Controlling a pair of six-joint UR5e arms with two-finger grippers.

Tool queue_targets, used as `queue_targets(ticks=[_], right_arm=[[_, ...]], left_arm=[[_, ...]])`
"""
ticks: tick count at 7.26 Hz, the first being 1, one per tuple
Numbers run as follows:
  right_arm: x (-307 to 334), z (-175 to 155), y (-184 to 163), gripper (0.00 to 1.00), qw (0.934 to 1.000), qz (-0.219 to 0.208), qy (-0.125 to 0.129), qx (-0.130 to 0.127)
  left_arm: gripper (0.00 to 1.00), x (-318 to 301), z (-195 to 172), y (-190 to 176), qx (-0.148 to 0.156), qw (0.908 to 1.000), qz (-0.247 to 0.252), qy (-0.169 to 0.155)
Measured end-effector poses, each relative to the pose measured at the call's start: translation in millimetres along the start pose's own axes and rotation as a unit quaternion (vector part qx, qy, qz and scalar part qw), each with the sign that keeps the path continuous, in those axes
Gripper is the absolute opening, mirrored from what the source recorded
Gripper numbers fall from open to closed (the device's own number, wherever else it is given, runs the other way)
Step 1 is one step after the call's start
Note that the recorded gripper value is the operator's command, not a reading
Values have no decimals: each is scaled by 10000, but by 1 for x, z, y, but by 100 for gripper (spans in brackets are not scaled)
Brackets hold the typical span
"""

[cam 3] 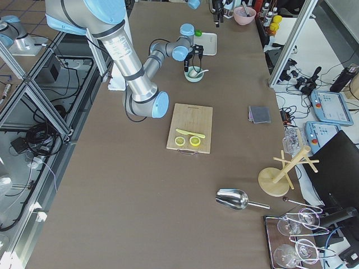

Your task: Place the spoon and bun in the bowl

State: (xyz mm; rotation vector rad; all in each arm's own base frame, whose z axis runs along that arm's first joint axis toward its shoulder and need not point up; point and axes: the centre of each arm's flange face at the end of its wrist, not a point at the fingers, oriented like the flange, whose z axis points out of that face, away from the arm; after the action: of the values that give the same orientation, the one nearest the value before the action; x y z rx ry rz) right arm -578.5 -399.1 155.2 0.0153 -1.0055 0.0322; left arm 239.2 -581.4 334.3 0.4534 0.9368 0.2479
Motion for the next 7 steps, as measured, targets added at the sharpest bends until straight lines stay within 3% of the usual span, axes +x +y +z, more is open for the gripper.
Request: queue_targets(ticks=[1,3,5,7], right_arm=[[-4,-10,-3,100,9999,48,-81,44],[4,-67,-20,100,9999,43,-101,63],[69,-129,-27,100,9990,-423,125,-9],[180,-168,-41,100,9942,-920,518,185]], left_arm=[[98,-1,-1,0,1,10000,-11,-9],[98,-15,-9,4,30,9999,-75,-72],[98,-57,-29,27,13,9994,-263,-218],[98,-116,-52,52,-83,9995,-68,-312]])
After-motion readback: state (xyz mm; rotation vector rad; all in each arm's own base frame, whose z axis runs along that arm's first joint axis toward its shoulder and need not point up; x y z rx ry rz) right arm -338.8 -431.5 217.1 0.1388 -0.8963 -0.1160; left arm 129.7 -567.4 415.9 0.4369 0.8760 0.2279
